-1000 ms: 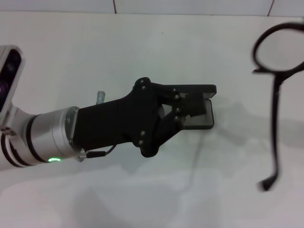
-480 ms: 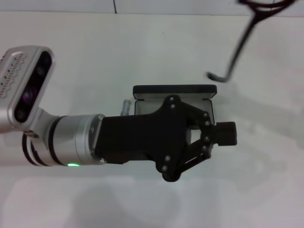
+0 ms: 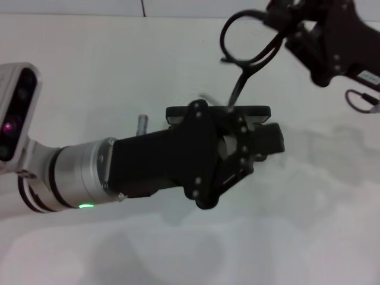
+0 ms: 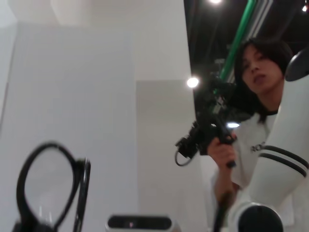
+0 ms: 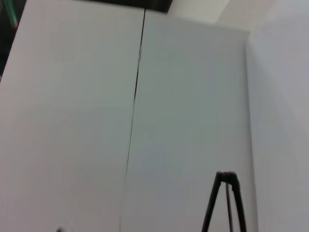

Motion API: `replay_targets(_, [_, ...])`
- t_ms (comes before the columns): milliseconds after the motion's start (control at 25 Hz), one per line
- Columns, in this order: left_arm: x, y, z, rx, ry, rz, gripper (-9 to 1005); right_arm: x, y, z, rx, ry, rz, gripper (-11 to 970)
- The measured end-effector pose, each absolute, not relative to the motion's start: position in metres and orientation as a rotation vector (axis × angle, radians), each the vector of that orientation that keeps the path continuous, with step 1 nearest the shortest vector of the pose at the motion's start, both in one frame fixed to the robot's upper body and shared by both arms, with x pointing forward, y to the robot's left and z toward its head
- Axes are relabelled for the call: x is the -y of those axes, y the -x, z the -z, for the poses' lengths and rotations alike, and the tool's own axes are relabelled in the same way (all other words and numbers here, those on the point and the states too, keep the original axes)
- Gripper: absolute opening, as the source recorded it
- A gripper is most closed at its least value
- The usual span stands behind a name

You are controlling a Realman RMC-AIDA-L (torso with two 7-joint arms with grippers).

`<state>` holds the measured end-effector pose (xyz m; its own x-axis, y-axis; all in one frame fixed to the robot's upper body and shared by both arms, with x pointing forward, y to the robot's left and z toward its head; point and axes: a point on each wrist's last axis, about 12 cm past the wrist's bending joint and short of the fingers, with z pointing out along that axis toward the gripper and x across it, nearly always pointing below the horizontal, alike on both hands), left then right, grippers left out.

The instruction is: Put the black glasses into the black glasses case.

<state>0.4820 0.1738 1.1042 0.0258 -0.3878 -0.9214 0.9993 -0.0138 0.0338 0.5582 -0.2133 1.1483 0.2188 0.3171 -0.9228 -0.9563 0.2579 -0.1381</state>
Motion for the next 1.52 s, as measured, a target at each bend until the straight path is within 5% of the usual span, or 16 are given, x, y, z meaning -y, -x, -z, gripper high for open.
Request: replay_targets(1520, [-0.182,-0.492,-1.096,-0.987,-0.807,1.301,47,0.172,-0.561,-1.138,-1.01,1.16,-1.075,103])
